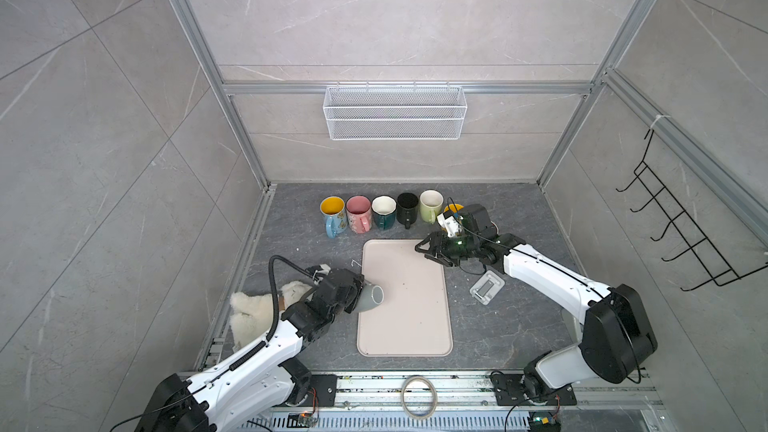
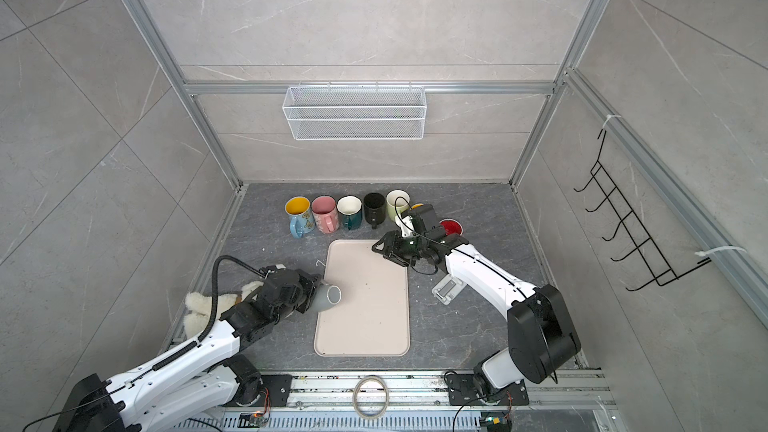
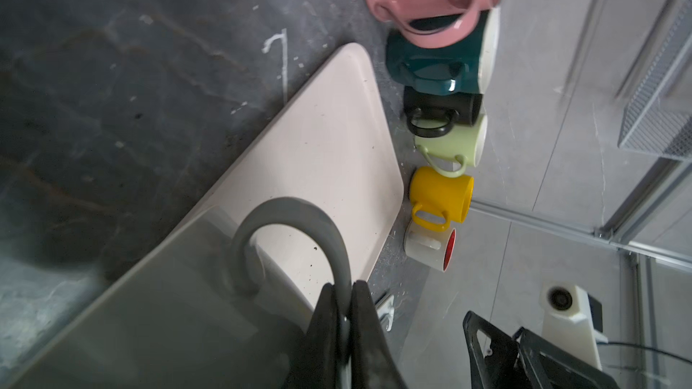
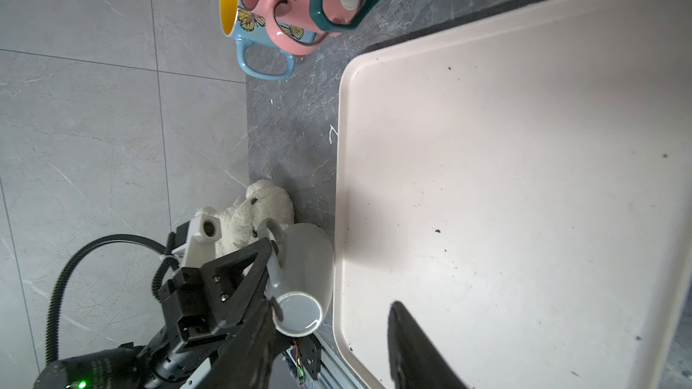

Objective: Turn the mug right side up
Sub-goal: 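Lift and tilt the gray mug upright with the left gripper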

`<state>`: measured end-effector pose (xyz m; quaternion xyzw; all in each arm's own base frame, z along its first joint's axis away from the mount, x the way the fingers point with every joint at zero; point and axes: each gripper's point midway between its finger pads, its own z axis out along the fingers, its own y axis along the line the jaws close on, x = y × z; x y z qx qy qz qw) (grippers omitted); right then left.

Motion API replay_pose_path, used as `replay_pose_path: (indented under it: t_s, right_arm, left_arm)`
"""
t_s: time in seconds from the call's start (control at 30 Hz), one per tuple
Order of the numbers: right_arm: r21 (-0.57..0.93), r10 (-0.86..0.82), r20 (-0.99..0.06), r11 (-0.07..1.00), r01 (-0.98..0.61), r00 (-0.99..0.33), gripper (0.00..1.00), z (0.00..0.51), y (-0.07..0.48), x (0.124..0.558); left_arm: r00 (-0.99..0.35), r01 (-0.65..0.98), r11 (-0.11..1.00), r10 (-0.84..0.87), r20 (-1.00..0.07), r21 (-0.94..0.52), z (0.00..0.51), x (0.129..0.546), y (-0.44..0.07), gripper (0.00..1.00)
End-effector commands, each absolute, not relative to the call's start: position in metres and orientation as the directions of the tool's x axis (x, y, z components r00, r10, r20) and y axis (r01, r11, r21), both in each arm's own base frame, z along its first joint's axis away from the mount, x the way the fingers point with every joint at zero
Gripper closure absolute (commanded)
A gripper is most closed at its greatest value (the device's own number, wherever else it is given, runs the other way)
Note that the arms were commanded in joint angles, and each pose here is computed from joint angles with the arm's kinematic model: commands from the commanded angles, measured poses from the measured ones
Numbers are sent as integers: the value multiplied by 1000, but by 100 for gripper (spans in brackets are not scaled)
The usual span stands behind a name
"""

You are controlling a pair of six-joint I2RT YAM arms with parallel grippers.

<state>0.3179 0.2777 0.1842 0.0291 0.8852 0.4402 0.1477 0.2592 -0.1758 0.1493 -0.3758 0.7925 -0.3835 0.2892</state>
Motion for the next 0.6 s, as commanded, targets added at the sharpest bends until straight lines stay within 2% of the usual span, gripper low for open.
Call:
replay_pose_path:
  t_s: [0.0,0.1,0.2,0.37,0.57]
  right_arm:
    - [776,144,-264,619,-122,-954,50,194,280,316]
    - [771,134,-280,621,-140,-951,54,199,281,317]
    - [764,120,-298,625,-161,-947,56,205,281,317]
    - [737,113,-364,642,-212,-925,58,226,276,319]
    - [699,104,-432,667,-259,-896,59,250,270,322]
  left_arm:
    - [-627,36,551,-637,-448,-834,244,277,-210,100]
    - [-657,256,595,-471,-589,-762,278,274,-237,100]
    - [-649,402,589,-356,-672,-701,298,268,-255,100]
    - [-571,504,661,-228,-789,-556,306,263,-255,100]
    - [-405,588,733,-97,-909,-341,317,252,-247,100]
